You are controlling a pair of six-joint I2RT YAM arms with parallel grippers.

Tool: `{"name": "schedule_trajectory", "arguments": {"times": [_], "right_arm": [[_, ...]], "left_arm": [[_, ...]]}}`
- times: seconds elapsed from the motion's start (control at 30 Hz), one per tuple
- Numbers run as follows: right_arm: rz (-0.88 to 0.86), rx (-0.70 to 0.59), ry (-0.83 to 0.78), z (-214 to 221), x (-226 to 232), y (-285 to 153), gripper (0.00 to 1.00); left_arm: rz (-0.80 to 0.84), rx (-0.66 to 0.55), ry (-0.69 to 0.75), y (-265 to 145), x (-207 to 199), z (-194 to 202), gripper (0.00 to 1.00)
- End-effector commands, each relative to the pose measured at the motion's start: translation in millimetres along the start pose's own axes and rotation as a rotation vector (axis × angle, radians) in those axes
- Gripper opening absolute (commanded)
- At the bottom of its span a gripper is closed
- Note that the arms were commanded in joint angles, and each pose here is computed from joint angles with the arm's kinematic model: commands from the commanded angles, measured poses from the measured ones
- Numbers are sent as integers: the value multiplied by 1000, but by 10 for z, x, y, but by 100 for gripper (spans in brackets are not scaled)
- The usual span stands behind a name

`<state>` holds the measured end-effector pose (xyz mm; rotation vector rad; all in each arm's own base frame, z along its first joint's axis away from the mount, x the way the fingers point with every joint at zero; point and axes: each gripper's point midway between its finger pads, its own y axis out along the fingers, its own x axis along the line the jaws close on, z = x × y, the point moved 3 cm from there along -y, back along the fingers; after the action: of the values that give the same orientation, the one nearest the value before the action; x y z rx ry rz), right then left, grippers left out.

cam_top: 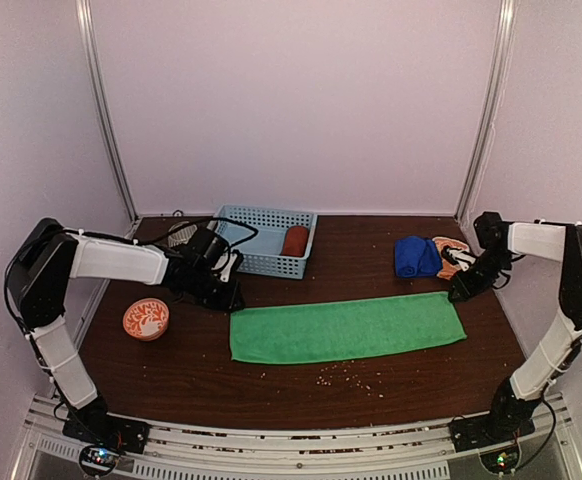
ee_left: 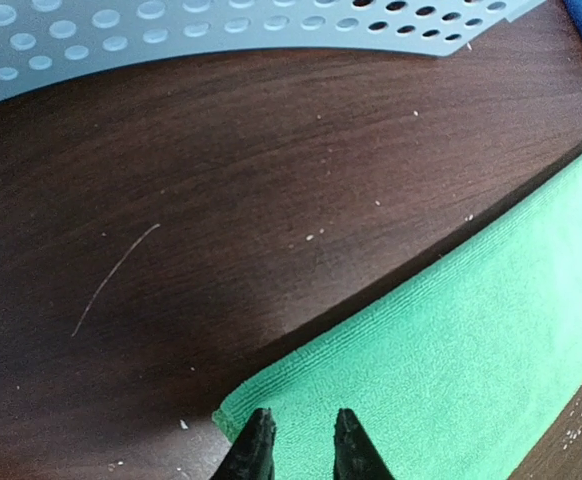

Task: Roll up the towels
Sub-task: Pick up the towel from the center of the board.

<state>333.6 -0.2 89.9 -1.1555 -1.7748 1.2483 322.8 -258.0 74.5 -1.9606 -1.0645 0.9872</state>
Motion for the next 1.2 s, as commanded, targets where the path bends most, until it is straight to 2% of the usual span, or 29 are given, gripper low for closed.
{"name": "schedule_trajectory", "arguments": {"times": [0.0, 0.53, 0.93, 1.17], "right_arm": [[-26, 88, 55, 229, 17, 92, 43], [-40, 150, 105, 329, -20, 402, 43], [-140, 174, 103, 404, 117, 558, 33], [-190, 157, 109, 353, 200, 585, 31]], "left_arm": [[58, -69, 34, -117, -66, -75, 22], [63, -55, 31, -116, -66, -29, 23], [41, -50, 35, -75, -40, -60, 23], [45, -44, 32, -56, -48, -47, 23]]}}
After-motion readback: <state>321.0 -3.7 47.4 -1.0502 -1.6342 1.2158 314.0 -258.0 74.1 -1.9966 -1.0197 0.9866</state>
